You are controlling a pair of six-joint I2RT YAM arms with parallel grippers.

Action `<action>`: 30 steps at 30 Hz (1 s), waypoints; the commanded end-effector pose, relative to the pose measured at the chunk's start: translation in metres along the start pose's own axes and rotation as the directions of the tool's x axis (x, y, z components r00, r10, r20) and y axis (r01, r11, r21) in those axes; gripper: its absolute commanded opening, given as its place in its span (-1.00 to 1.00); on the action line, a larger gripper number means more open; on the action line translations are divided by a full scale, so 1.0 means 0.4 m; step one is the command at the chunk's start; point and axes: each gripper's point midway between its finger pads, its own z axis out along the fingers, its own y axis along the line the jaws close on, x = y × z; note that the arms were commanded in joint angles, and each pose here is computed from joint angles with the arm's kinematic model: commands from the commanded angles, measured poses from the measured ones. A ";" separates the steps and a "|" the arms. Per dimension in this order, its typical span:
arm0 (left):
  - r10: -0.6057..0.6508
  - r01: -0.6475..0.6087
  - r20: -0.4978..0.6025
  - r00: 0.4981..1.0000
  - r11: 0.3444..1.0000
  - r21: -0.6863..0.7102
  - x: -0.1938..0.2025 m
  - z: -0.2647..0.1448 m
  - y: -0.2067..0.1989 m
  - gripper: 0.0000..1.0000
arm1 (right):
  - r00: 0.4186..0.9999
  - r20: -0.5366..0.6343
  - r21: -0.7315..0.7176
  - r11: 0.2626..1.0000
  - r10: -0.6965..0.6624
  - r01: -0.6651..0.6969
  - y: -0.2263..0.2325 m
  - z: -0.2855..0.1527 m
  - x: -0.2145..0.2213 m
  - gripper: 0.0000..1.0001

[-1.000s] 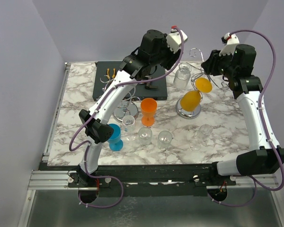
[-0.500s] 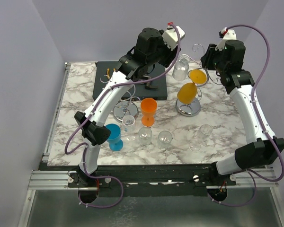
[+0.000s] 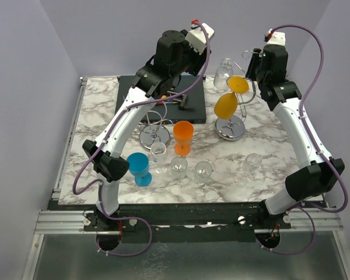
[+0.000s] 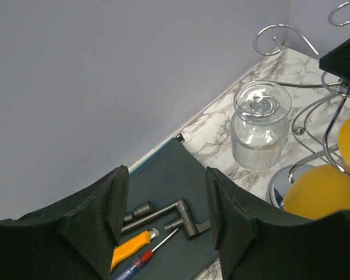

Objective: Place the wine glass upside down on the wine glass rack
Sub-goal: Adjust the wine rack at the center of the board.

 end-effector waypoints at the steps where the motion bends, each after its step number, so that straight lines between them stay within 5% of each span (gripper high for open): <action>1: -0.038 0.043 0.068 0.997 0.997 -0.066 -0.064 -0.061 0.058 0.21 | 0.980 0.194 0.151 0.986 0.042 -0.072 -0.073 -0.026 -0.153 -0.99; 8: -0.053 0.057 0.067 0.996 0.996 -0.062 -0.057 -0.080 0.063 0.21 | 0.981 0.192 0.039 0.999 0.005 -0.012 0.020 -0.033 -0.140 -0.97; 13: -0.055 0.059 0.065 0.996 0.996 -0.064 -0.050 -0.092 0.068 0.21 | 0.987 0.158 0.010 1.000 -0.012 0.010 0.060 -0.031 -0.112 -0.76; 30: -0.063 0.066 0.076 0.995 0.997 -0.045 -0.056 -0.122 0.063 0.23 | 0.986 0.168 0.066 0.998 -0.005 -0.006 0.030 -0.071 -0.164 0.42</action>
